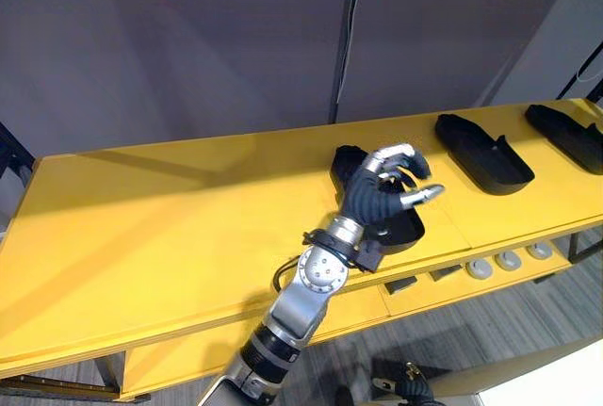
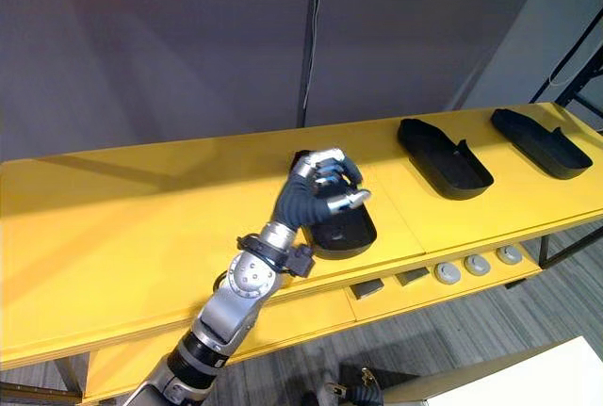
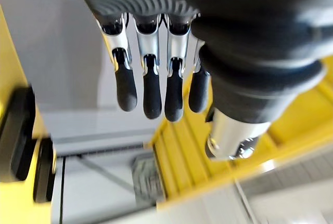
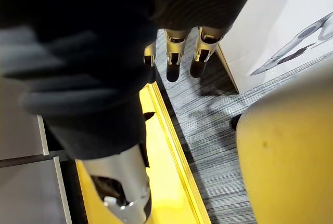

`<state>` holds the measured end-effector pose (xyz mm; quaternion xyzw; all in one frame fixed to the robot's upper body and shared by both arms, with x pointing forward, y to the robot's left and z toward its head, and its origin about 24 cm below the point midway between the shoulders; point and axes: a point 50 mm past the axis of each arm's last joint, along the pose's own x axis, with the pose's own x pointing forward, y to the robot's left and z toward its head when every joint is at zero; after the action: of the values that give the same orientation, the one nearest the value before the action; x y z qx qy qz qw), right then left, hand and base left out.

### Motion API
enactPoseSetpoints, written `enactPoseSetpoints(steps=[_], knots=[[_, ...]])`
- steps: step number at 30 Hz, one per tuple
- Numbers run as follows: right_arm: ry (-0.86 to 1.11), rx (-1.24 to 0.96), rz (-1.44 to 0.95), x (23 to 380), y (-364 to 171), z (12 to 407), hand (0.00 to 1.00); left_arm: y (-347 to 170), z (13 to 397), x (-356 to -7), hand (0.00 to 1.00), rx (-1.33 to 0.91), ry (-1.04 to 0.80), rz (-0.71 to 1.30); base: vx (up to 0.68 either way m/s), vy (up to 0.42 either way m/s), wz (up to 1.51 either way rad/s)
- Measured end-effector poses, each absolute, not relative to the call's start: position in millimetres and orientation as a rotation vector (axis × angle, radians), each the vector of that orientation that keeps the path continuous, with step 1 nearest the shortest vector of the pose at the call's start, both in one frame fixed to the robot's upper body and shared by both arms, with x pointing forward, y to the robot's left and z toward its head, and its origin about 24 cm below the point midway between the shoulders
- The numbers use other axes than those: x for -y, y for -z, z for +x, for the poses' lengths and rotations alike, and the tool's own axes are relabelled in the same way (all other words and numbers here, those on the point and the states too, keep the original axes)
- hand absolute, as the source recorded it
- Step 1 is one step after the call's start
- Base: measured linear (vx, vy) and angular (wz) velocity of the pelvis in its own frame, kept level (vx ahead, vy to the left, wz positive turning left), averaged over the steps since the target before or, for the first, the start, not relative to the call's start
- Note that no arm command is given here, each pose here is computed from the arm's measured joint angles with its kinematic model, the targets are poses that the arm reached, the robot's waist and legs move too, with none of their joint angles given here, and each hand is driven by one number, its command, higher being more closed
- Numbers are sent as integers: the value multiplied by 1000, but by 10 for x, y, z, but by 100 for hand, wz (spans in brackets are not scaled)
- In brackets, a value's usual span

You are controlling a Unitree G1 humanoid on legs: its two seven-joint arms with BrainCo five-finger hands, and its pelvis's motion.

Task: Walk over and take plastic housings, then place them on the shelf

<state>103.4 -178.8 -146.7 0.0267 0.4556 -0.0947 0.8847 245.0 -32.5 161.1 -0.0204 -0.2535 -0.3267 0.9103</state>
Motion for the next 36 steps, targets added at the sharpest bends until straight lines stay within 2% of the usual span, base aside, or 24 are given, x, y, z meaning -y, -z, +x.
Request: enactPoseSetpoints(steps=[5,8,12,18,36], knots=[[195,-950,53,1796,1474,1022,0,-1332,2361,548,100,434,812,49,-6,6,-3],[189,-950,55,1794,1476,1035,0,-1119,2394,576,100,358,834,108,-6,5,-7],[183,-953,53,1788,1483,1078,0,-665,2536,455,100,176,791,241,-8,5,-14],[182,-947,52,1788,1477,1102,0,-402,2599,353,100,68,744,309,9,-1,-6],[184,-944,47,1777,1476,1185,0,-311,2878,-28,100,9,479,322,5,1,-1]])
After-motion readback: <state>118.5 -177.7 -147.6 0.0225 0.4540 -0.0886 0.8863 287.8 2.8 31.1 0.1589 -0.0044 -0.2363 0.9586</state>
